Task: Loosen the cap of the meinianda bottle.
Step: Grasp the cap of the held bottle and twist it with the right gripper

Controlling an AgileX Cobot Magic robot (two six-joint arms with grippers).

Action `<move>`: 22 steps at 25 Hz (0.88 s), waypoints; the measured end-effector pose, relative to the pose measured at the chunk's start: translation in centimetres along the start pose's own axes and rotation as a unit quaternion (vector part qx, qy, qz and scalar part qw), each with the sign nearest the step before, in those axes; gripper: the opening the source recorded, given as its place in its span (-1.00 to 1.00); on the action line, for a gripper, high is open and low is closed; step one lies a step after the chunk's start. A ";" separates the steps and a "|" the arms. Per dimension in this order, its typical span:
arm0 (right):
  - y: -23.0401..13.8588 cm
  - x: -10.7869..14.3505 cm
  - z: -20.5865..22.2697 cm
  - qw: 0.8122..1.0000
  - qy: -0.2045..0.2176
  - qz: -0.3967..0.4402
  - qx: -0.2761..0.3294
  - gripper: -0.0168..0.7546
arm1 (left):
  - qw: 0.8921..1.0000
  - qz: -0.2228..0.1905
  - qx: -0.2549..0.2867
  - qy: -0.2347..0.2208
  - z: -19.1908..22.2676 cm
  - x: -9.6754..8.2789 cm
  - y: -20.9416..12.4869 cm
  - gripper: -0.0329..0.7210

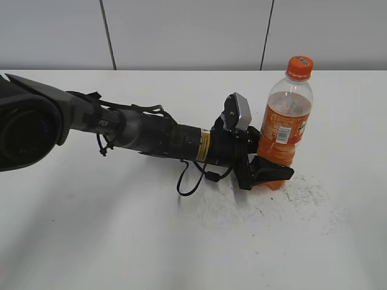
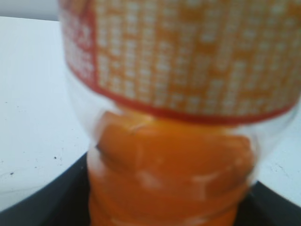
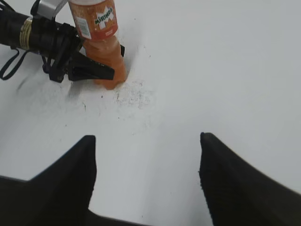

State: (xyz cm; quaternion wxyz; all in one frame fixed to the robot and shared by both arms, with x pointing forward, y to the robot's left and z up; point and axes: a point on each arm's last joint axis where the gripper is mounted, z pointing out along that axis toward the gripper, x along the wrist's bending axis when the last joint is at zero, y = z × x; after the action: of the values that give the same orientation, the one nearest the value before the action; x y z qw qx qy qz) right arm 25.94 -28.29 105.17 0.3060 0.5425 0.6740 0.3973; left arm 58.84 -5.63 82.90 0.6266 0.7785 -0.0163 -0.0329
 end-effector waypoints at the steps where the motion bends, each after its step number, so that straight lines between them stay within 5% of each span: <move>1: 0.7 -0.1 0.6 1.000 0.003 0.009 0.001 0.36 | 1.000 0.000 0.000 0.000 0.0 0.0 0.0 0.48; 12: 11.1 0.1 6.0 0.988 0.107 0.114 0.012 0.36 | 1.000 0.002 0.000 -0.001 0.0 0.0 0.0 0.48; 18: 17.9 0.2 11.7 0.967 0.199 0.109 0.117 0.36 | 1.000 0.002 -0.001 -0.002 0.0 0.0 0.0 0.48; 22: 21.2 0.5 13.9 0.959 0.209 0.099 0.164 0.36 | 1.000 0.002 -0.001 -0.002 0.0 0.0 0.0 0.48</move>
State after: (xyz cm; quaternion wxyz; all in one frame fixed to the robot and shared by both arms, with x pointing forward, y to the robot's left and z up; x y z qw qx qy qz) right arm 47.88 -22.93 116.65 0.0240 0.5542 0.7216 0.4142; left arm 58.79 -5.63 82.92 0.6275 0.7777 -0.0196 -0.0334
